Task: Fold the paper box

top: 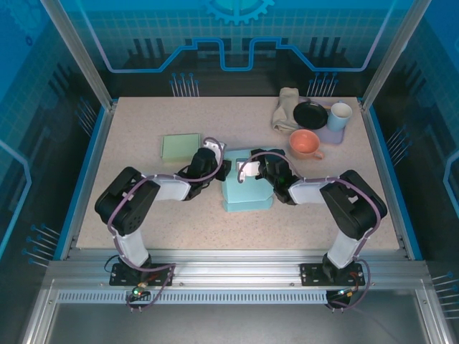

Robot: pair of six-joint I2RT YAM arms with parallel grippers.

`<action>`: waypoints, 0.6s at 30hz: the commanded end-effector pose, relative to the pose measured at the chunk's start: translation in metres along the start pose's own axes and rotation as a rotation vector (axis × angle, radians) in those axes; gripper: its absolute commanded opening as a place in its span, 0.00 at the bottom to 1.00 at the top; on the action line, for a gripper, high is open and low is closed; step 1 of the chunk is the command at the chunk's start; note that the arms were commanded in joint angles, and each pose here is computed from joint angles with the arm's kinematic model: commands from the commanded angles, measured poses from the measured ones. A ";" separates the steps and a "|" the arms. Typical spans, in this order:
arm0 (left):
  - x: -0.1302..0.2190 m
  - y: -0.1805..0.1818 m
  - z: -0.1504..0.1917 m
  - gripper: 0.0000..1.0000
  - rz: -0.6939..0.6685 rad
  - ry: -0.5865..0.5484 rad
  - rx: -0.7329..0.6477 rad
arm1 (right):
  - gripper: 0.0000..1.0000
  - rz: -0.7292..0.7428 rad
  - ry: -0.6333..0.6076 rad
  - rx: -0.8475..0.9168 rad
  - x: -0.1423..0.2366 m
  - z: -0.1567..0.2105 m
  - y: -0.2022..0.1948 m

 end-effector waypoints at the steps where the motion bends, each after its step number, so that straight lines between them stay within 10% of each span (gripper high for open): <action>1: 0.010 0.020 -0.005 0.32 -0.183 0.001 -0.004 | 0.00 -0.080 0.025 -0.076 0.003 0.004 0.009; 10: 0.029 0.073 0.026 0.17 -0.653 0.160 0.033 | 0.00 -0.004 0.112 -0.116 -0.005 0.014 -0.005; 18: 0.032 0.083 0.028 0.11 -0.753 0.203 0.007 | 0.00 -0.011 0.119 -0.144 -0.007 0.014 -0.006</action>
Point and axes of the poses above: each hand's point on the last joint's axis, 136 mm out from that joint toward the fingers, its own x axis back along the fingers, its own y axis along the line the jaws close on, z = x × y, the point moved 2 cm from there along x, back along the fingers, and after that the axes turned 15 degrees about -x, right-handed, at the moved point
